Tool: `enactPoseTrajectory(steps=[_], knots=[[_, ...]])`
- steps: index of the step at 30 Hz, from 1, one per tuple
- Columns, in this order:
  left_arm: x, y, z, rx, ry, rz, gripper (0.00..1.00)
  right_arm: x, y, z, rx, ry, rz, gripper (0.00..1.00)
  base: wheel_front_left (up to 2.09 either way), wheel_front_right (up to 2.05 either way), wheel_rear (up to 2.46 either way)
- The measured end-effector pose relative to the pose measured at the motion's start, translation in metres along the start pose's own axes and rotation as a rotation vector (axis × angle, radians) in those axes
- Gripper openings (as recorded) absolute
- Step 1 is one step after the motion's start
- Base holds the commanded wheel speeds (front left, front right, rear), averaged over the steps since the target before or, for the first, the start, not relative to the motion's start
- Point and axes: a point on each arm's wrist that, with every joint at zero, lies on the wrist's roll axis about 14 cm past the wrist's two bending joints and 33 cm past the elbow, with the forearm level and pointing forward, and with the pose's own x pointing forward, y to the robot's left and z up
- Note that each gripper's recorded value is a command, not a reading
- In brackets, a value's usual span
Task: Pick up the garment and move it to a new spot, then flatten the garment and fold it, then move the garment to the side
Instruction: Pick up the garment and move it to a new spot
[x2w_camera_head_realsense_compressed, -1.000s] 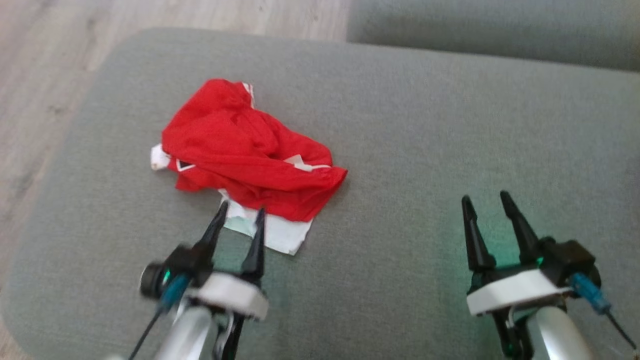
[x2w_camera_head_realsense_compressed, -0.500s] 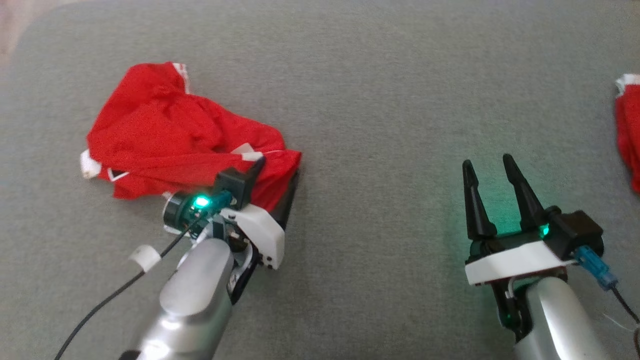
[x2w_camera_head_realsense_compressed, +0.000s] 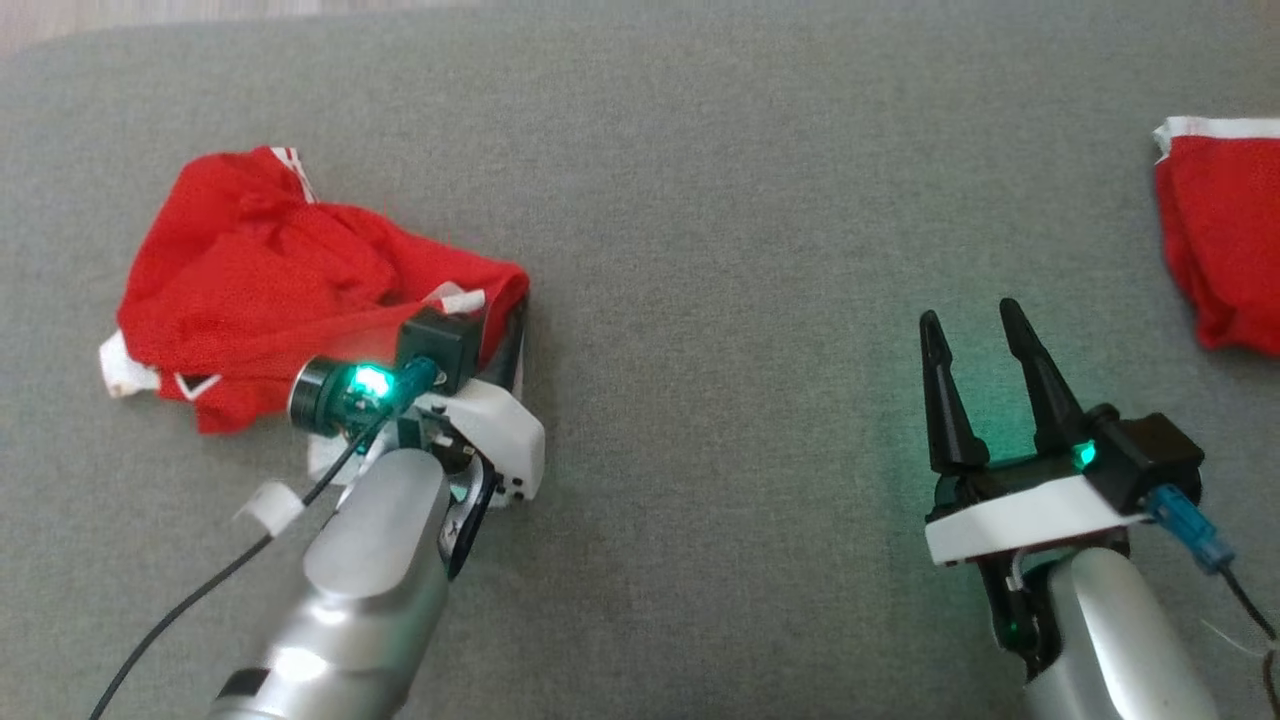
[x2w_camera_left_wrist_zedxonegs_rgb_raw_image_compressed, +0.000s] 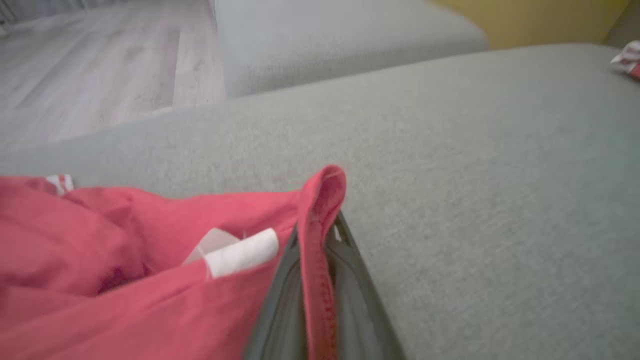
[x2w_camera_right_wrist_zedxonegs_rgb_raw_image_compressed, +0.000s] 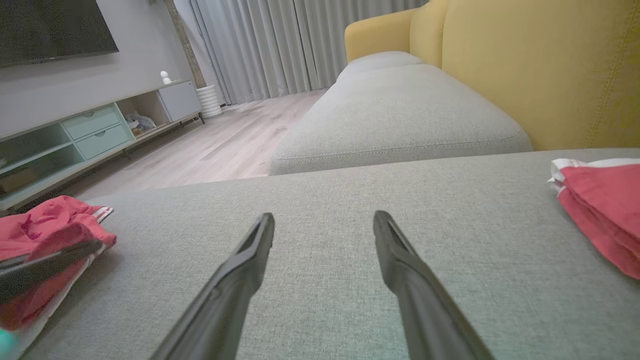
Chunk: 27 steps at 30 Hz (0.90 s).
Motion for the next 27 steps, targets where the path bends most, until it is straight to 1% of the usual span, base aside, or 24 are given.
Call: enactPoseTrajectory(steps=[5, 9, 14, 19, 23, 27], knots=[[-0.008, -0.009, 0.056, 0.028, -0.226, -0.028, 0.00, -0.005, 0.002, 0.011, -0.007, -0.026, 0.002, 1.00, 0.00, 0.00, 0.00], [-0.023, -0.021, 0.121, 0.066, -0.437, -0.070, 0.00, -0.012, 0.004, 0.022, -0.009, -0.053, 0.001, 1.00, 0.00, 0.00, 0.00], [-0.057, -0.044, 0.207, 0.158, -0.711, -0.139, 0.00, -0.023, 0.000, 0.030, -0.006, -0.073, -0.018, 1.00, 0.00, 0.00, 0.00], [-0.101, -0.074, 0.271, 0.229, -0.944, -0.217, 0.00, -0.034, -0.010, 0.041, -0.001, -0.103, -0.054, 1.00, 0.00, 0.00, 0.00], [-0.128, -0.092, 0.304, 0.274, -1.067, -0.269, 0.00, -0.045, -0.020, 0.047, 0.012, -0.124, -0.091, 1.00, 0.00, 0.00, 0.00], [-0.137, -0.104, 0.318, 0.301, -1.099, -0.307, 0.00, -0.053, -0.028, 0.047, 0.022, -0.127, -0.121, 1.00, 0.00, 0.00, 0.00]])
